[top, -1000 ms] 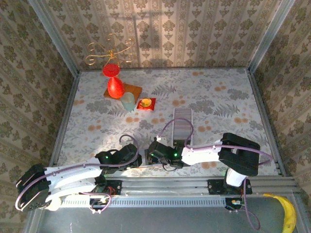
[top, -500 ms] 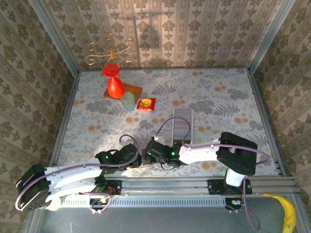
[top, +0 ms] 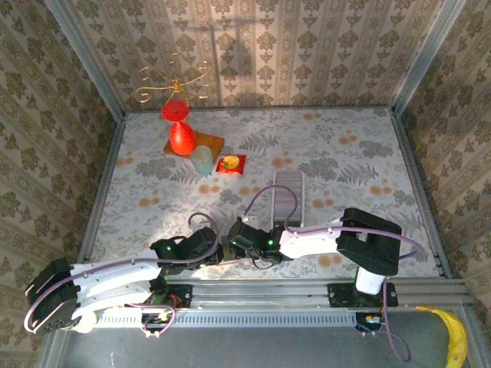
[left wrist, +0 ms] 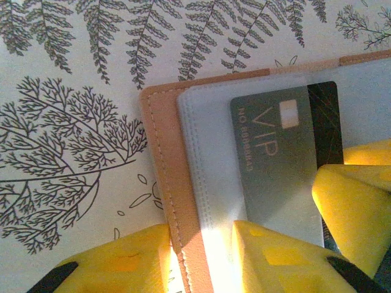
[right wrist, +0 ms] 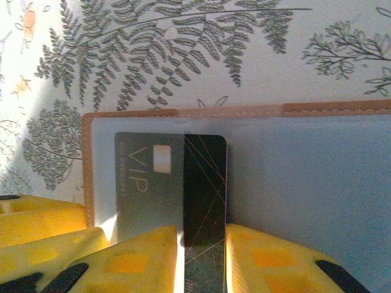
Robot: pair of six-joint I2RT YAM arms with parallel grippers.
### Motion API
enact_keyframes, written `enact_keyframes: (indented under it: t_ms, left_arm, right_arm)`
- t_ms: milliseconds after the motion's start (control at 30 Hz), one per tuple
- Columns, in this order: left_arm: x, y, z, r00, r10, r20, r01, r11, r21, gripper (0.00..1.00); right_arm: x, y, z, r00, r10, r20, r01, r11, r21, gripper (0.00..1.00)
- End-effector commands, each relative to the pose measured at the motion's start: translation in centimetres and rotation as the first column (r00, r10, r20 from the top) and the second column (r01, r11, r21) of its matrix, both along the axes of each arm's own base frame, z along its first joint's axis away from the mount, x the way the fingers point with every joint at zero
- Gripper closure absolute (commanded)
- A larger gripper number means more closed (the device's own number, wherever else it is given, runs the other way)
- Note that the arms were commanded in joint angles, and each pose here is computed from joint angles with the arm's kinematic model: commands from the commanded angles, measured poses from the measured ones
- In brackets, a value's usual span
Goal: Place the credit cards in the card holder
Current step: Insert the credit card into the card slot.
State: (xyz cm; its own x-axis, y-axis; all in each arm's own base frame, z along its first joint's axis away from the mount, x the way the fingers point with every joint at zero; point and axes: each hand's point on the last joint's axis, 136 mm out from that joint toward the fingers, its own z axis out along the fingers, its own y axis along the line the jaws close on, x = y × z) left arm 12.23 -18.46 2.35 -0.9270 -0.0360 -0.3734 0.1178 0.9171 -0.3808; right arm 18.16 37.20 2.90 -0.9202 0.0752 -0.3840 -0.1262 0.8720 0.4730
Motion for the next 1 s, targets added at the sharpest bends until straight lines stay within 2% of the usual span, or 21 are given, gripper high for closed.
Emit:
enact_keyframes:
  t_ms: [0, 333, 800, 967]
  left_arm:
    - [-0.2, 0.0, -0.2, 1.000, 0.005, -0.008, -0.005, 1.000, 0.007, 0.68]
    - [-0.2, 0.1, -0.2, 1.000, 0.003, -0.011, -0.003, 1.000, 0.008, 0.68]
    - [-0.2, -0.2, -0.2, 1.000, 0.003, -0.010, -0.003, 1.000, -0.014, 0.69]
    - [-0.2, -0.1, -0.1, 1.000, 0.005, -0.004, -0.005, 1.000, -0.021, 0.68]
  right_arm:
    - [-0.1, 1.4, 1.0, 1.000, 0.027, 0.013, -0.027, 0.999, 0.032, 0.74]
    - [0.2, -0.9, 1.0, 0.999, -0.015, 0.045, 0.016, 1.000, -0.012, 0.74]
    - [-0.9, 3.1, 1.4, 0.999, 0.048, 0.008, -0.049, 0.995, 0.086, 0.80]
    - [-0.6, 1.5, 2.0, 0.999, 0.020, 0.039, -0.022, 0.998, 0.057, 0.79]
